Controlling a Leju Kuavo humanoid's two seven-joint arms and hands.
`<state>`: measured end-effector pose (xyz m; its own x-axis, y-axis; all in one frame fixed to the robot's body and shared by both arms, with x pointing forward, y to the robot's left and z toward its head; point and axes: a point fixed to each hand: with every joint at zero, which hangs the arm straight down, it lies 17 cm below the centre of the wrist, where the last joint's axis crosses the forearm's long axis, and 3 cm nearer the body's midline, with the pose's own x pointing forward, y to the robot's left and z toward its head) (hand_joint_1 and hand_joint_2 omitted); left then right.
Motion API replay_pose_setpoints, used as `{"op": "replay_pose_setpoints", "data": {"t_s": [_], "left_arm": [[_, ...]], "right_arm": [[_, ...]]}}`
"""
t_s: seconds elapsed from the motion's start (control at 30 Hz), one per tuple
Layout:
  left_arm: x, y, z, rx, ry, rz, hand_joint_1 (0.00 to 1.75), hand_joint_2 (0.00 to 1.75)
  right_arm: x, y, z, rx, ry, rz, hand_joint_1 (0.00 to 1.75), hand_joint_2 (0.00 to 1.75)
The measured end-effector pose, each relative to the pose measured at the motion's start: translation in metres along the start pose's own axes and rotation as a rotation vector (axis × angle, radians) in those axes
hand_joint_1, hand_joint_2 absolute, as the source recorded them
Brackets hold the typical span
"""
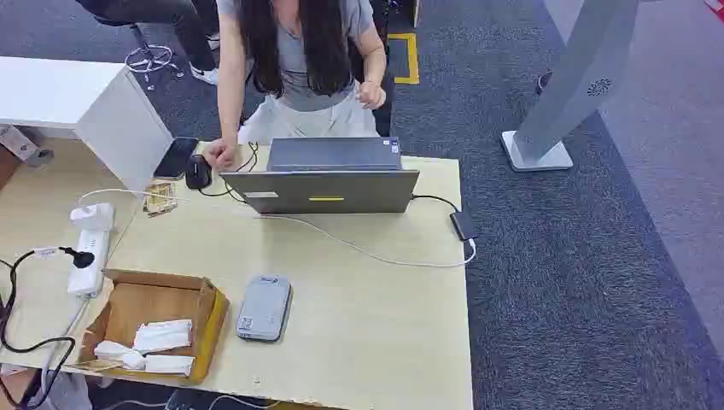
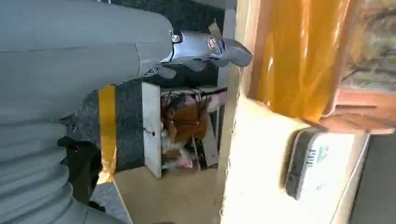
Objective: Pass the card to the sensor for recognition and then transmit it.
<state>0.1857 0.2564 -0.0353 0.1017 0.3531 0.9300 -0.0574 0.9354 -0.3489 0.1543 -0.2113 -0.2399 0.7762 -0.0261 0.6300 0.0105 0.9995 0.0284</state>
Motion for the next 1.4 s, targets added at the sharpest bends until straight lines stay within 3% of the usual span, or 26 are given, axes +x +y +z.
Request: {"op": "replay_pose_setpoints", "data": {"t_s": [0.27, 0.77, 0.87, 0.97, 1.4], "left_arm": [[0.035, 0.002, -0.019, -0.008, -0.097, -0.037, 0.00, 1.75], [0.040, 0.005, -0.019, 0.028, -0.113, -0.035, 0.00, 1.75], [0.011, 0.005, -0.008, 0.079, 0.018, -0.029, 0.00, 1.75], [-0.008, -0.015, 0.009, 0.062, 0.079, -0.019, 0.00, 1.75], [-0.020, -0.037, 0.017, 0.019, 0.125, 0.004, 0.00, 1.75]], "right_arm": [[0.002, 0.000, -0.001, -0.001, -0.002, -0.005, 0.00, 1.75], [0.003, -0.002, -0.001, -0.014, -0.010, -0.019, 0.00, 1.75], [0.005, -0.010, -0.002, -0.060, -0.023, -0.046, 0.00, 1.75], [0.005, -0.014, -0.001, -0.081, -0.022, -0.062, 0.00, 1.75], [0.005, -0.018, -0.002, -0.102, -0.020, -0.078, 0.00, 1.75]]}}
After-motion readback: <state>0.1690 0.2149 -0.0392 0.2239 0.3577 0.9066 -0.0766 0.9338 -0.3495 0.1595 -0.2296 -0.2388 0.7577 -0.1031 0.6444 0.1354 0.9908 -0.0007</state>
